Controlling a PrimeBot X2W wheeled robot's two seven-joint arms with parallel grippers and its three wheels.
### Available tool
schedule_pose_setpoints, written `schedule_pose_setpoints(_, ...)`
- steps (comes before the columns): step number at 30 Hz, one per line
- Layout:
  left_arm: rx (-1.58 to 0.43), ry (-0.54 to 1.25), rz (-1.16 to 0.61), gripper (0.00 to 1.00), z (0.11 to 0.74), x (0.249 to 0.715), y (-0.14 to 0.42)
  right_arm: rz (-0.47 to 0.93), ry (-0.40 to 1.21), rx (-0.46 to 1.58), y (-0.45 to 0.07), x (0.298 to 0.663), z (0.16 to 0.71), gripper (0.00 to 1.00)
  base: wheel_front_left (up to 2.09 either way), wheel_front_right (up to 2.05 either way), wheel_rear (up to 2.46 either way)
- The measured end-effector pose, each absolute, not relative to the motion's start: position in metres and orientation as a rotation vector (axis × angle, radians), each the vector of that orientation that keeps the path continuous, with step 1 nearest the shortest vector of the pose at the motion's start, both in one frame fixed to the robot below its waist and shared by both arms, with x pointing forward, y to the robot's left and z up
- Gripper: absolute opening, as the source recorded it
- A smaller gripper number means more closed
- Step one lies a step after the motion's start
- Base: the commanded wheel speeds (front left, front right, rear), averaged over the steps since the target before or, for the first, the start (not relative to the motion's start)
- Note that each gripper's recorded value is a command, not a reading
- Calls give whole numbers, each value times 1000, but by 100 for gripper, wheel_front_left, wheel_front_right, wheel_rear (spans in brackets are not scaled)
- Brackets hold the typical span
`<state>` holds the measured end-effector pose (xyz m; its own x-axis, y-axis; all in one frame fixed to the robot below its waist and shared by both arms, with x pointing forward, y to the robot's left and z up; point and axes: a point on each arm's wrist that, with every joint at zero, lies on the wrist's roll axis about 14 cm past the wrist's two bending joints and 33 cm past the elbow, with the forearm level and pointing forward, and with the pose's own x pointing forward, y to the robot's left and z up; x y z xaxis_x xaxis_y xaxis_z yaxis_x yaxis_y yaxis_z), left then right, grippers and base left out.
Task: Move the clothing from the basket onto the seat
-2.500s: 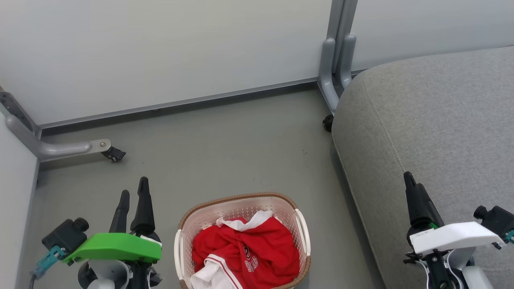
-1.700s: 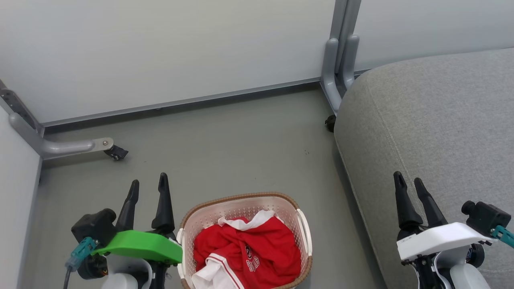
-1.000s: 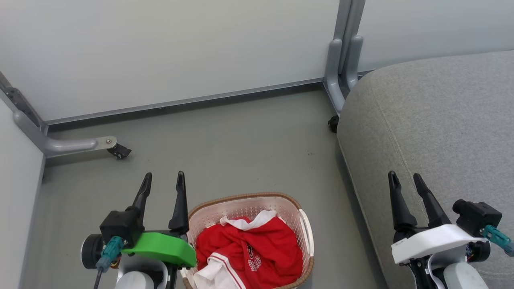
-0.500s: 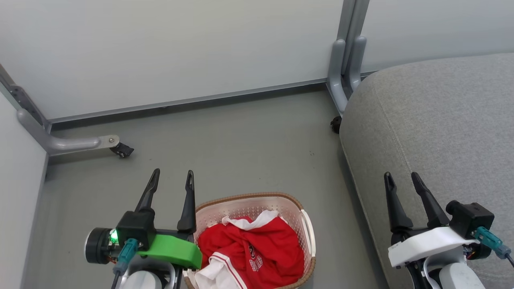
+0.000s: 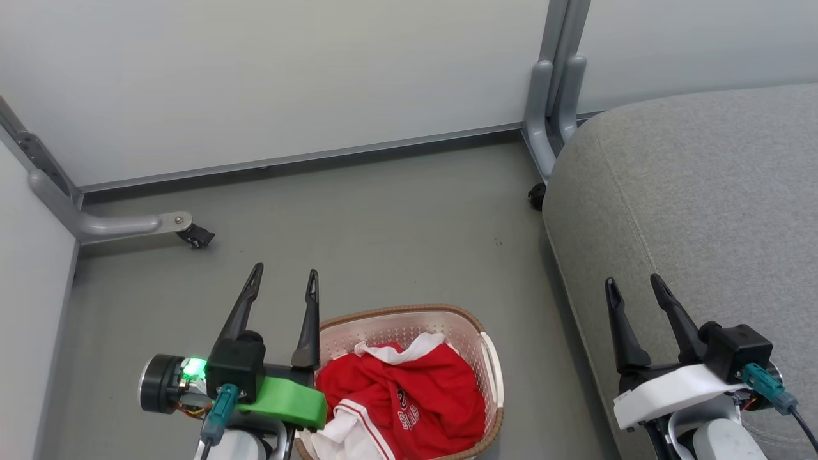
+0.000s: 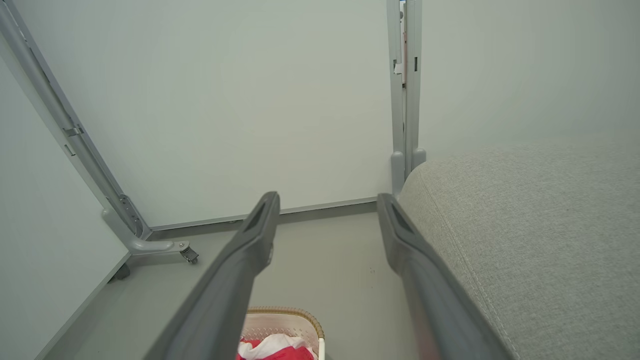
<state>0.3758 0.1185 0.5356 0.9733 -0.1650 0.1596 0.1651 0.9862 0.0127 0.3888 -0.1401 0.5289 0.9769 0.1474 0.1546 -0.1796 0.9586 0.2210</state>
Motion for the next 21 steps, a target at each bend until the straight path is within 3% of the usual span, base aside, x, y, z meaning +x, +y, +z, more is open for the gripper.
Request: schedule_pose_setpoints(21, 25, -153, -173, 100, 531, 376, 117, 170, -114, 208, -139, 390, 520, 100, 0, 0, 0)
